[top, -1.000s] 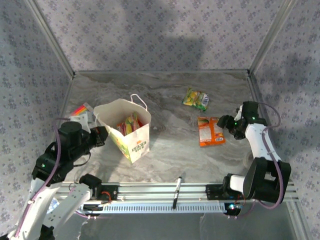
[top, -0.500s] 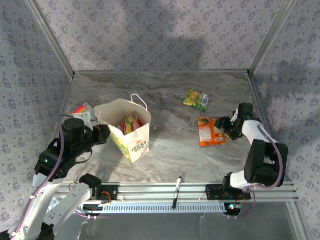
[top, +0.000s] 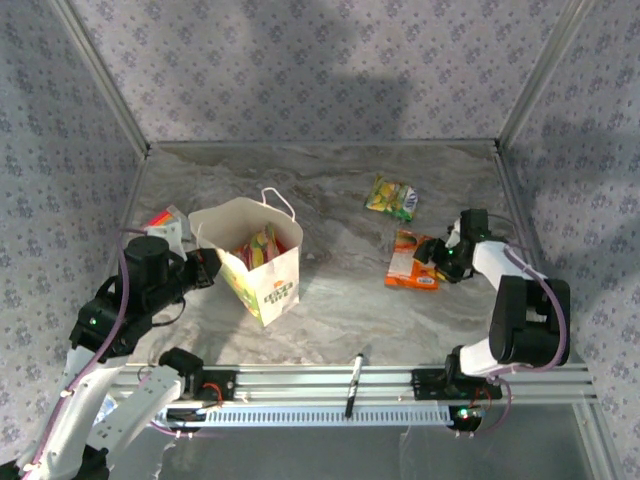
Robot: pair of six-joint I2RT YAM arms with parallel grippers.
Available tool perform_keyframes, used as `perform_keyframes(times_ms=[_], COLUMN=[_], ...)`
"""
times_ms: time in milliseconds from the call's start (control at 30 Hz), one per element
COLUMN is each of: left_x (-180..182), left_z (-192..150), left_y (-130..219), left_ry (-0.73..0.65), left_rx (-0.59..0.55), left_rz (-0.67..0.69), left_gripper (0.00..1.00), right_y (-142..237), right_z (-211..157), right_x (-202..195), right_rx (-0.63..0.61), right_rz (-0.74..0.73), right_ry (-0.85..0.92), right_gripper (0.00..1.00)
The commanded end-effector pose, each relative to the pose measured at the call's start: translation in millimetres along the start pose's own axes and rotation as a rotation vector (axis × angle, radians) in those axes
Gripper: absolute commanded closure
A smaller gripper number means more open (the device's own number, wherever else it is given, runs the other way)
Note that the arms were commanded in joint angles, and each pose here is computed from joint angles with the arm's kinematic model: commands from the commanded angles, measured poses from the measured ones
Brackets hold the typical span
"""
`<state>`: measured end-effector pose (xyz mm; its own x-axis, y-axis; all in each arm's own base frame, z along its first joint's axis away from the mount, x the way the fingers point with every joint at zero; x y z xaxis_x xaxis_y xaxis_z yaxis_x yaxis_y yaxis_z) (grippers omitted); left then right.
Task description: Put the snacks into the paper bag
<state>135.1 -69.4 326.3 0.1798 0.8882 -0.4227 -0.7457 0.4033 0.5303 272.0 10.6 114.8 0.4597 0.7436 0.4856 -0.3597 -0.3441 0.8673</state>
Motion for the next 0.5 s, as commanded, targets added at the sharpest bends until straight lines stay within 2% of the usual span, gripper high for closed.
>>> perform_keyframes(times_ms=[0, 167, 467], left_x=[-4.6, -5.9, -8.1], left_z=[4.8, 6.4, 8.7], left_y=[0.7, -1.2, -4.9], left_ry=[-0.002, -0.005, -0.005], left_rx=[-0.021, -0.018, -0.01], left_rz=[-0.034, -0.037, -0.046], left_gripper=[0.96, 0.96, 0.96], right_y=[-4.5, -8.7, -16.5], right_z=[-12.3, -23.6, -36.6], right_x=[9.1, 18.3, 12.6], right_rx=[0.047, 0.072, 0.086], right_rz=[0.019, 0.021, -0.032], right_ry=[0.009, 0.055, 0.042], right_gripper=[0.32, 0.34, 0.42])
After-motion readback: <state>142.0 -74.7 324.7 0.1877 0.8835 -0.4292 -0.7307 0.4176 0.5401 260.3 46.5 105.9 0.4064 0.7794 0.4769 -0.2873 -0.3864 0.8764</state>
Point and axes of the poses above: each hand's point on the last joint's axis, 136 mm out from that joint toward the fingers, its own y axis back along the fingers, its own x axis along the line the jaws close on, z = x × y, the point moved 8 cm from there along y, back along the fingers, and after that the axes turned 9 degrees about -y, right-handed, at the moved point
